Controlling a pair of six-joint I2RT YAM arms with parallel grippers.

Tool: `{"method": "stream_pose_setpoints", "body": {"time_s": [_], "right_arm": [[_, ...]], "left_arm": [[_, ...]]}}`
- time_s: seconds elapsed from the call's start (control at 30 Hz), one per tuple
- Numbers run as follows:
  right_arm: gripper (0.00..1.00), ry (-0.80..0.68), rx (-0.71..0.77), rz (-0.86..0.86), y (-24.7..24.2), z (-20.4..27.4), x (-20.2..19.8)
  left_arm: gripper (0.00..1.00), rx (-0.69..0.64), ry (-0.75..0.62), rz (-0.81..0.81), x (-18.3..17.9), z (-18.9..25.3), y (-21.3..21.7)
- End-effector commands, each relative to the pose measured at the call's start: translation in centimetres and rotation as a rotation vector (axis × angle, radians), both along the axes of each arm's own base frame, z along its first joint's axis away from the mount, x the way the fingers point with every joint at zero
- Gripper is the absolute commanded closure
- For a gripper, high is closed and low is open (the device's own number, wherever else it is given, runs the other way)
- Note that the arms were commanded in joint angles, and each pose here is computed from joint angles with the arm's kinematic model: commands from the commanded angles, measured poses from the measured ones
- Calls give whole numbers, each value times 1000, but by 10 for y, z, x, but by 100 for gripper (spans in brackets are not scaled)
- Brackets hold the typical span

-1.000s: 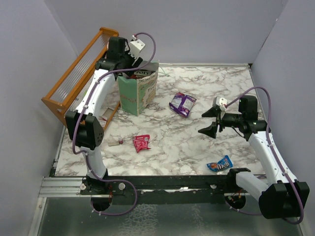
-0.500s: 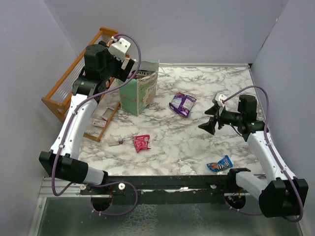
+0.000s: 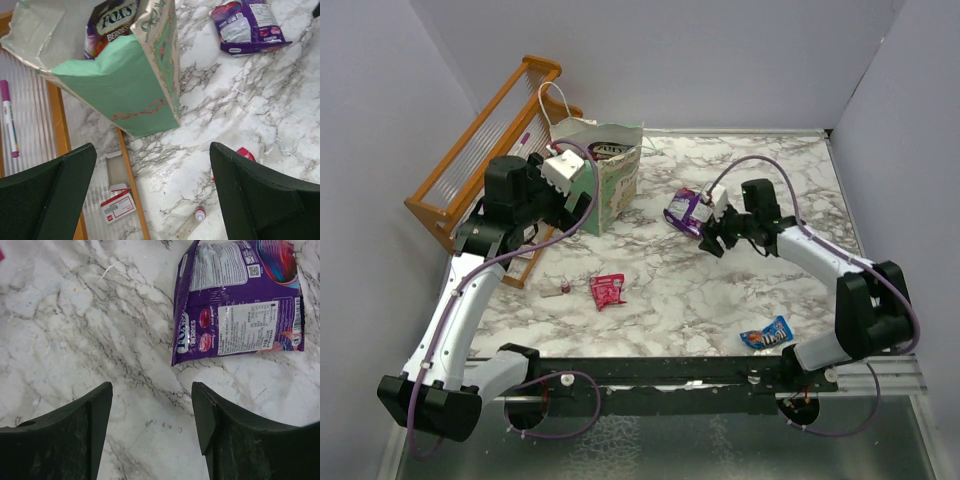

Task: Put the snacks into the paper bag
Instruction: Pick up the snack from the center of the board.

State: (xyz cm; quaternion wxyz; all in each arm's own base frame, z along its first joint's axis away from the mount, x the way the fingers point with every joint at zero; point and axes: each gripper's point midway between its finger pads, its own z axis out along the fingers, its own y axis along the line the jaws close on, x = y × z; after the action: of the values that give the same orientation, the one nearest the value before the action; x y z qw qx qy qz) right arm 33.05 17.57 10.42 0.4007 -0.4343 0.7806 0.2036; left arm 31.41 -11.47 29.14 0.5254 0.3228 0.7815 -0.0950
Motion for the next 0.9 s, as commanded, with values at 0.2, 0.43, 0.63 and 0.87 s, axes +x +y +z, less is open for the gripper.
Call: {"method": "stream_pose_setpoints", "body": {"time_s": [0.2,0.43,0.63,0.87], "right_arm": [[48,-36,-205,-69,27,-40,54],[60,-6,-270,-67,34,-68,58],[68,10,-312,-88,31,-87,61],[98,-22,-282,-81,33,-70,59]], "left_arm": [[1,-41,23,-95,-17,-13,-13],[1,-47,31,-106,-16,-17,-16],[1,-50,46,-116,-13,-21,-19],[1,-73,83,-204,-18,-25,-33]]}}
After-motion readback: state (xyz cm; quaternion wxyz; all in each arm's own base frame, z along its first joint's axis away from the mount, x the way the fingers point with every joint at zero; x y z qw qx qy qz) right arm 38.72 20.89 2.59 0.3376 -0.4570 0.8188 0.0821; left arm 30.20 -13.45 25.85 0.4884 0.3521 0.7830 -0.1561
